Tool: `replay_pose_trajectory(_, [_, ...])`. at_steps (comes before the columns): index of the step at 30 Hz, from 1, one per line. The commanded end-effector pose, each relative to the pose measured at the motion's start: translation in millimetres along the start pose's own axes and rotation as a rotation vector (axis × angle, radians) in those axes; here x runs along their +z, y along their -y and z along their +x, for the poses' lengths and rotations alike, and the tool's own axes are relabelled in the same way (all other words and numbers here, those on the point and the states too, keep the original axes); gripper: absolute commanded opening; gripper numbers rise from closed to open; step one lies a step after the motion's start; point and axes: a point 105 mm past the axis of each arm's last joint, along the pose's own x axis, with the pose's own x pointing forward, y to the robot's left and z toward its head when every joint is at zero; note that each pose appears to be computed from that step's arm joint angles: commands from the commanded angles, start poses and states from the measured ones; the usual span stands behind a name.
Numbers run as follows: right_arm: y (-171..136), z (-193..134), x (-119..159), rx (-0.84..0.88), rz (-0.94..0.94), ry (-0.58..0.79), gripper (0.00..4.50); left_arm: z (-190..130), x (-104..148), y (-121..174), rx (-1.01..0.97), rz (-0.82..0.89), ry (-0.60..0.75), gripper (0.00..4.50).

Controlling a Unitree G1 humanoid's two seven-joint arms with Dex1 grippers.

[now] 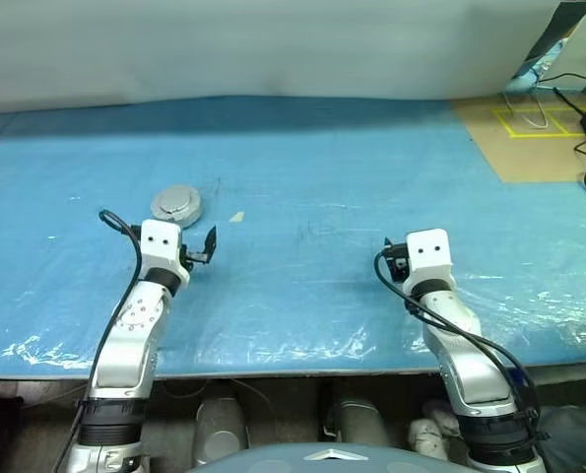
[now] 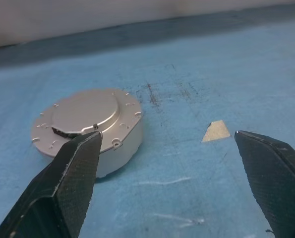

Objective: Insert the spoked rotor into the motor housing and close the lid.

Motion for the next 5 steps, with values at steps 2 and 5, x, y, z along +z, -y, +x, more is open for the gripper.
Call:
replay_pose_trajectory(2, [5.7, -1.4, 15.8, -0.016, -0.013, 0.060, 3.10, 1.2, 5.3, -3.9, 0.008, 0.018, 0.031, 4.47])
replay_pose_trajectory(5, [6.3, 0.0, 16.1, -0.013, -0.022, 0.061, 3.10, 1.6, 3.1, -1.7, -0.009, 0.020, 0.030, 4.47])
